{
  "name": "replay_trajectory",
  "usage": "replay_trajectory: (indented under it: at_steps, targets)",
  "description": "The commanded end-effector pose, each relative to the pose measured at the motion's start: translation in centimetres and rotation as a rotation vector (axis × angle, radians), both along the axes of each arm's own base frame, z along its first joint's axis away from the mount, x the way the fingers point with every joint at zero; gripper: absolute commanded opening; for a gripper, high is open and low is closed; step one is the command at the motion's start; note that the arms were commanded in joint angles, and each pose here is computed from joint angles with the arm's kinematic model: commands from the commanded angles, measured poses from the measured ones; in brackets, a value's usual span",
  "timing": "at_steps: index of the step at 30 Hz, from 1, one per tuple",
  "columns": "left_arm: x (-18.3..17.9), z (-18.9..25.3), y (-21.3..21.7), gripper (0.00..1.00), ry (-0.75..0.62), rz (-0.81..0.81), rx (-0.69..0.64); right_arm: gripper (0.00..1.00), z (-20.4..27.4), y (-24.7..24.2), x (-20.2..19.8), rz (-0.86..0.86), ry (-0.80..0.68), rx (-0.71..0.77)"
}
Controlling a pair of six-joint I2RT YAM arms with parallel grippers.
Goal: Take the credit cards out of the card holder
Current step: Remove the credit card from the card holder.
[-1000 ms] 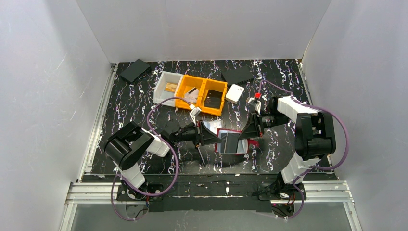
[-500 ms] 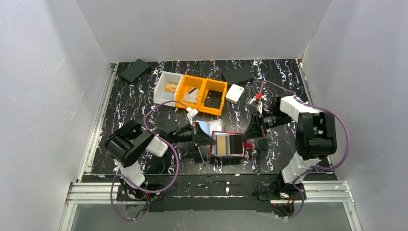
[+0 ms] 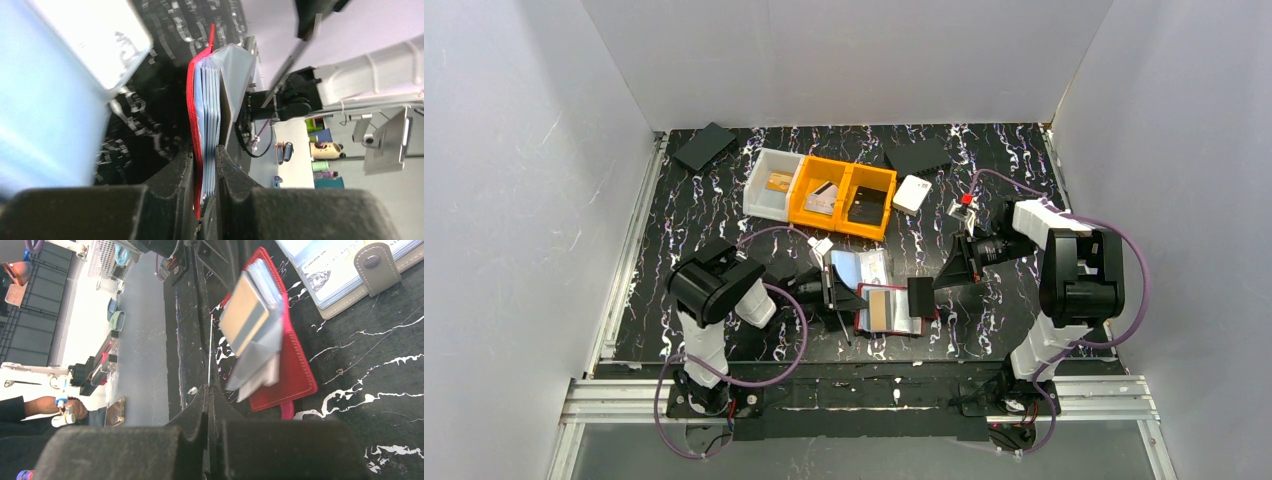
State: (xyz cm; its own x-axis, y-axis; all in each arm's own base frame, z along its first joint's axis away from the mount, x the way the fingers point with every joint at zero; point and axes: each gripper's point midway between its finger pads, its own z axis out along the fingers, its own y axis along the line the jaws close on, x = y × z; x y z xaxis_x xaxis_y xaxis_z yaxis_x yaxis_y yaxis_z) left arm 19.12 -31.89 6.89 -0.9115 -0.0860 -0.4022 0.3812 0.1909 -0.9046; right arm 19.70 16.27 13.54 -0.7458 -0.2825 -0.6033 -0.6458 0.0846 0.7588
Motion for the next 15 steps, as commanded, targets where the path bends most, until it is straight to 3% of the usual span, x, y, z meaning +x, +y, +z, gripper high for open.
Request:
replay_trajectory:
  at_steps: [1,5,11,15]
  targets:
    - [1.1,-1.2,-0.5,0.0,0.021,0.063,0.023,0.01,0.5,-0.1,0.9,-0.016,-0.021,0.013]
    - [1.8,-2.0,-0.3,0.08,0.032,0.143,0.056,0.01,0.4,-0.1,0.8,-0.014,-0.012,0.013]
    - [2.4,-0.1,1.6,0.37,-0.012,0.273,0.09,0.01,0.3,-0.1,0.7,-0.008,-0.005,0.015]
    - [2.2,1.6,3.5,0.53,-0.123,0.328,0.17,0.01,0.3,-0.1,0.6,-0.003,-0.003,0.018]
